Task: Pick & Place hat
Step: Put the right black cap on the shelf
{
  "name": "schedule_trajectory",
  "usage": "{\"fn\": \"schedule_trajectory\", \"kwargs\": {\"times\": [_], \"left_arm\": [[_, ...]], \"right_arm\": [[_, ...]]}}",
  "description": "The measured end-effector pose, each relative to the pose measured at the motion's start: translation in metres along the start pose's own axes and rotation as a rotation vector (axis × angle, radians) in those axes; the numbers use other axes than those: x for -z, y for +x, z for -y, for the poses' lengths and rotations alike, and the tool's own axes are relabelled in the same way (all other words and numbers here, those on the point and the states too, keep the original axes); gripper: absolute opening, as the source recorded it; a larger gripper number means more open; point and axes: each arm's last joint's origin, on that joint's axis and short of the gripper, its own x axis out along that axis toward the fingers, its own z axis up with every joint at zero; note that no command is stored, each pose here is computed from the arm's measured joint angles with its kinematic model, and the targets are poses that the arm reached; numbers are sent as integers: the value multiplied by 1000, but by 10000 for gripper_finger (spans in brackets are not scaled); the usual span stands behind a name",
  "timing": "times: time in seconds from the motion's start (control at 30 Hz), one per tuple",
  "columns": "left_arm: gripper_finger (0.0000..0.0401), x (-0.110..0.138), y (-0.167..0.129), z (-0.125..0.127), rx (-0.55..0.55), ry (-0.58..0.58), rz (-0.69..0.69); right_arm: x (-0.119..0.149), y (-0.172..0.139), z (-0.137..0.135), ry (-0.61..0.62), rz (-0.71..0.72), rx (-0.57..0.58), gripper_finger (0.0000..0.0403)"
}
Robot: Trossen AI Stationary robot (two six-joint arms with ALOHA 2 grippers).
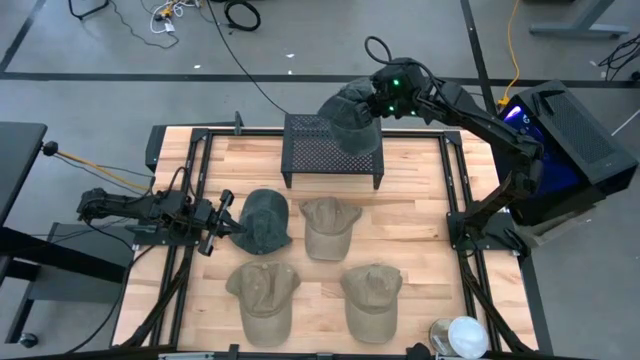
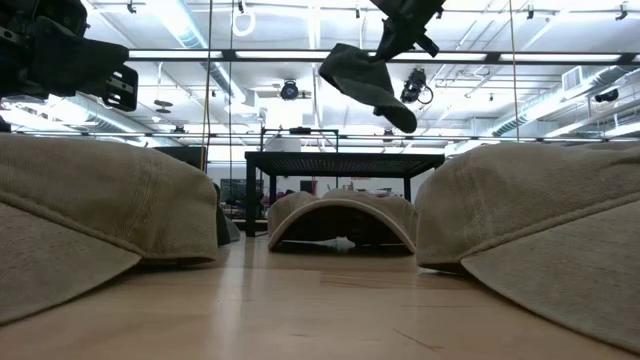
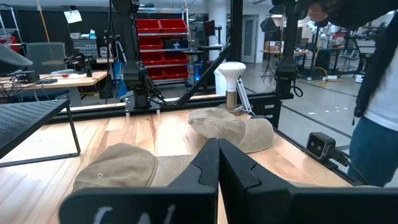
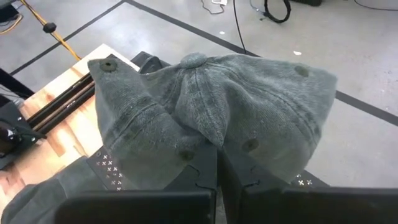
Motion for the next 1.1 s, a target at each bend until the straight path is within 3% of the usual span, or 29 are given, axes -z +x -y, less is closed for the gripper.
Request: {"fn": "schedule_trajectory", "kwargs": {"times": [1.1], "left_arm": [[3, 0, 0, 0, 0, 0, 0]], "right_arm": [[-3, -1, -3, 0, 13, -90, 3]]}}
